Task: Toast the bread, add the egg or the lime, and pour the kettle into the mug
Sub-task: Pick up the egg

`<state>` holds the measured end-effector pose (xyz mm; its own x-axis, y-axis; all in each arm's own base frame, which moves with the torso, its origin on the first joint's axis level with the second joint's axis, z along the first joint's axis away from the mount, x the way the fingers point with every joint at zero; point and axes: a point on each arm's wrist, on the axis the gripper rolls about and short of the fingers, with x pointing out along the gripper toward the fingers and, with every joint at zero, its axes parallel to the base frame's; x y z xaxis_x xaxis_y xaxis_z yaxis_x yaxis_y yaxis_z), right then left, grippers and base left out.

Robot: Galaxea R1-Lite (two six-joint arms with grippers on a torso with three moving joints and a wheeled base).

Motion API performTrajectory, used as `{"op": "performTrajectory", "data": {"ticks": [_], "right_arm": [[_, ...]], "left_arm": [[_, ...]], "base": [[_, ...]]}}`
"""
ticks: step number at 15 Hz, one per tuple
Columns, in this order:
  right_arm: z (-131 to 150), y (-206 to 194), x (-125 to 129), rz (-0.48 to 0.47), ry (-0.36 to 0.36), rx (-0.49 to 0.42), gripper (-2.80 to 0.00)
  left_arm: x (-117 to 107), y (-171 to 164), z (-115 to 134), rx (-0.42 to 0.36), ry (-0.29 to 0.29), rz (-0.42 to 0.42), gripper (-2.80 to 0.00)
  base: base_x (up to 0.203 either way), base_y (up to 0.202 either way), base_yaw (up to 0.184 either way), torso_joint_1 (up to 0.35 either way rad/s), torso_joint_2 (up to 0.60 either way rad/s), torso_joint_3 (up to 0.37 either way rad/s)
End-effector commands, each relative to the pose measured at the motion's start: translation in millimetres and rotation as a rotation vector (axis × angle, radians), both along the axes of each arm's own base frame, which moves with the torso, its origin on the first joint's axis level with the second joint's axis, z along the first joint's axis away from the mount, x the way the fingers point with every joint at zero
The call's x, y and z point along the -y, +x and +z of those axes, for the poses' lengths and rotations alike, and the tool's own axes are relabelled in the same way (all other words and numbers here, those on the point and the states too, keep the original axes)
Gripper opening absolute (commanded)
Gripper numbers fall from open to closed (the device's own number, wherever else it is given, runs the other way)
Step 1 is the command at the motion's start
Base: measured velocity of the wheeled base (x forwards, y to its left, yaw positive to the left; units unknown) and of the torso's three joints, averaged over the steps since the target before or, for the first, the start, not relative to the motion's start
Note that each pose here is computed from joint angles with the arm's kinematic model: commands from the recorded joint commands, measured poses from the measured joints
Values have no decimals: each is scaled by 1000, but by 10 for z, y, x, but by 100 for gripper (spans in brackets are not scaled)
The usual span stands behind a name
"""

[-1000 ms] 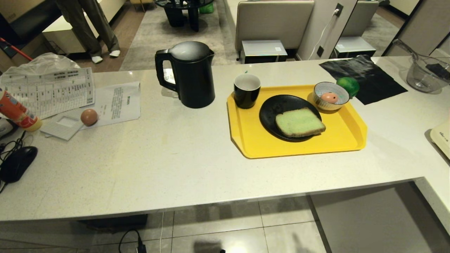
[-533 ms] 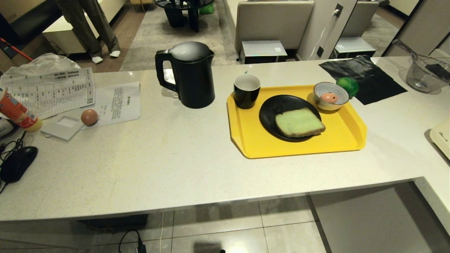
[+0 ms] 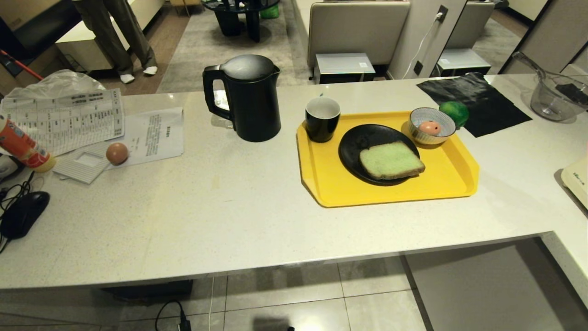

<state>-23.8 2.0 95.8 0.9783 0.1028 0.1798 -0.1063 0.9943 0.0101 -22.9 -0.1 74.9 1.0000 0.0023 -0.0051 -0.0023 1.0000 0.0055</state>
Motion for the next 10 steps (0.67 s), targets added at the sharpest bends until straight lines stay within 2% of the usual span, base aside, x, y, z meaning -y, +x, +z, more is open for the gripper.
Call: {"op": "performTrajectory", "data": {"ticks": [1, 2, 3, 4, 8, 9, 10], "right_arm": [[-120, 24, 14, -54, 68, -61, -280], [-149, 27, 19, -66, 135, -94, -280], [-162, 29, 21, -62, 231, -110, -280], [-168, 29, 21, -47, 363, -123, -280], [-162, 27, 24, 33, 1002, -146, -280], [-153, 25, 26, 34, 1070, -138, -280], [-148, 24, 28, 32, 1079, -132, -280]], "left_arm": [[0, 0, -1, 0, 1, 0, -280], [0, 1, -4, -1, 1, 1, -280], [0, 1, -5, -1, 1, 1, -280], [0, 1, -3, -1, 1, 0, -280], [0, 1, -3, -2, 1, 1, -280], [0, 1, -5, -1, 1, -1, -280], [0, 0, -1, 0, 1, -1, -280]], "base": [[0, 0, 0, 0, 0, 0], [0, 0, 0, 0, 0, 0], [0, 0, 0, 0, 0, 0], [0, 0, 0, 0, 0, 0], [0, 0, 0, 0, 0, 0], [0, 0, 0, 0, 0, 0], [0, 0, 0, 0, 0, 0]]}}
